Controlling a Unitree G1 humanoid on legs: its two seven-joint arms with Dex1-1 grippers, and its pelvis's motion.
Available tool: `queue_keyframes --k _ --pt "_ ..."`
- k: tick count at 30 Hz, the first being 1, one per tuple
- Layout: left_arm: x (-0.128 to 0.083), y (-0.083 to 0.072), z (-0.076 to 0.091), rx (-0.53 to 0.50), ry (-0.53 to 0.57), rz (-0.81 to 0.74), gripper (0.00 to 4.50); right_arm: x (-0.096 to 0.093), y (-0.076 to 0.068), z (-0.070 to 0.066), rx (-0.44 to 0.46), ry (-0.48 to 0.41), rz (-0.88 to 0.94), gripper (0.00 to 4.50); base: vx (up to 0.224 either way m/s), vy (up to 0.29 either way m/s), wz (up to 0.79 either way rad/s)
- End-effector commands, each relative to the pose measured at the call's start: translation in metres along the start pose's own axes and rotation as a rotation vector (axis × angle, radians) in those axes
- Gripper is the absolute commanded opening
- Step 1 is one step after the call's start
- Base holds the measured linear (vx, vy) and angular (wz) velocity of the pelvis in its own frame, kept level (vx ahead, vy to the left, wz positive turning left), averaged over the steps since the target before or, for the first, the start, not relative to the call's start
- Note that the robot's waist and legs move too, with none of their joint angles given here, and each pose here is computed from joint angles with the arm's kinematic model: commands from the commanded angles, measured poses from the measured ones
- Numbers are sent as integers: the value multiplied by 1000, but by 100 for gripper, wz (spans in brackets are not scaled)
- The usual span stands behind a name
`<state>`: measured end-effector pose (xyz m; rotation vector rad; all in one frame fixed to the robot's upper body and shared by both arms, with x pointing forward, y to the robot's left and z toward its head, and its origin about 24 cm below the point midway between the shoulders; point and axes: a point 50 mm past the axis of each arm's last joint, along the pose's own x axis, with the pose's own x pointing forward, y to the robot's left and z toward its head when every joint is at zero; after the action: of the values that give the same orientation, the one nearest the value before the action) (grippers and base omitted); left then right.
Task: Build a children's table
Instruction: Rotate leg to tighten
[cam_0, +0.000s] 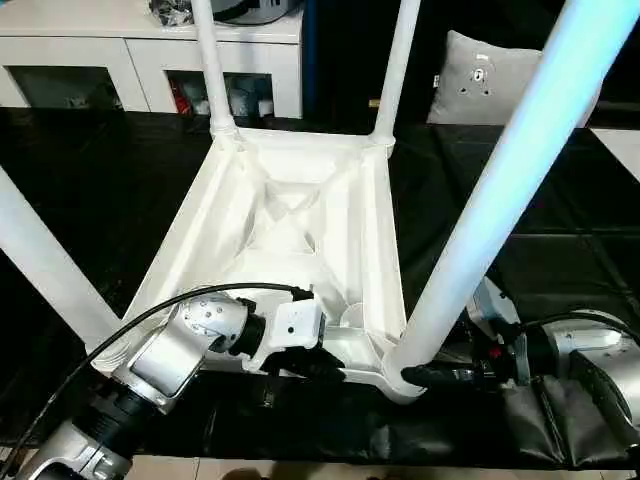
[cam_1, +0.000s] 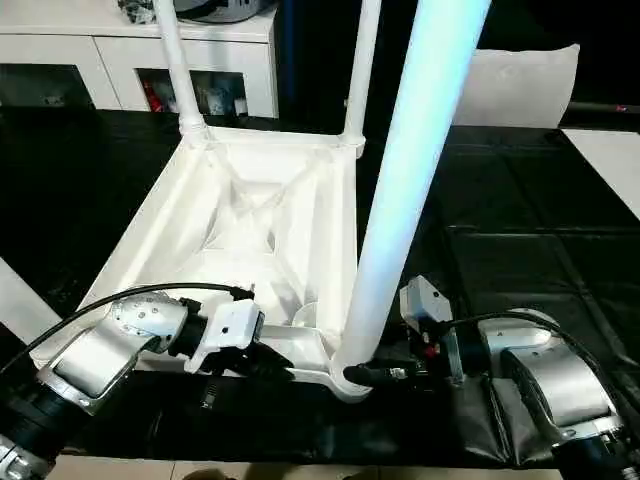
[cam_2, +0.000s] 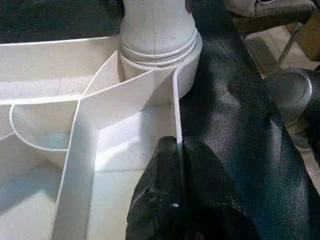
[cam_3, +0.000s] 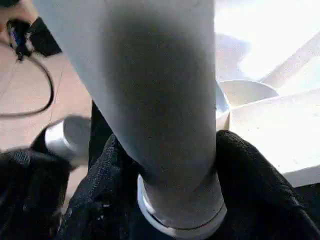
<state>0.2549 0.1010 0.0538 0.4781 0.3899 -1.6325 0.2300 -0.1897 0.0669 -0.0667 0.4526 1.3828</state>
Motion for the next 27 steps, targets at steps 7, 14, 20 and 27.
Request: queue_keyframes --k 7,14,20,27 --pt "29 8 29 -125 -186 205 0 45 -7 10 100 -166 -375 200 0 0 0" --pt "52 13 42 -193 -213 366 0 69 -15 15 196 -201 -686 196 0 0 0" --pt "67 22 54 -232 -225 488 0 81 -13 25 217 -286 -801 264 0 0 0" --pt "56 22 45 -145 -165 442 0 65 -16 20 147 -239 -784 313 0 0 0"
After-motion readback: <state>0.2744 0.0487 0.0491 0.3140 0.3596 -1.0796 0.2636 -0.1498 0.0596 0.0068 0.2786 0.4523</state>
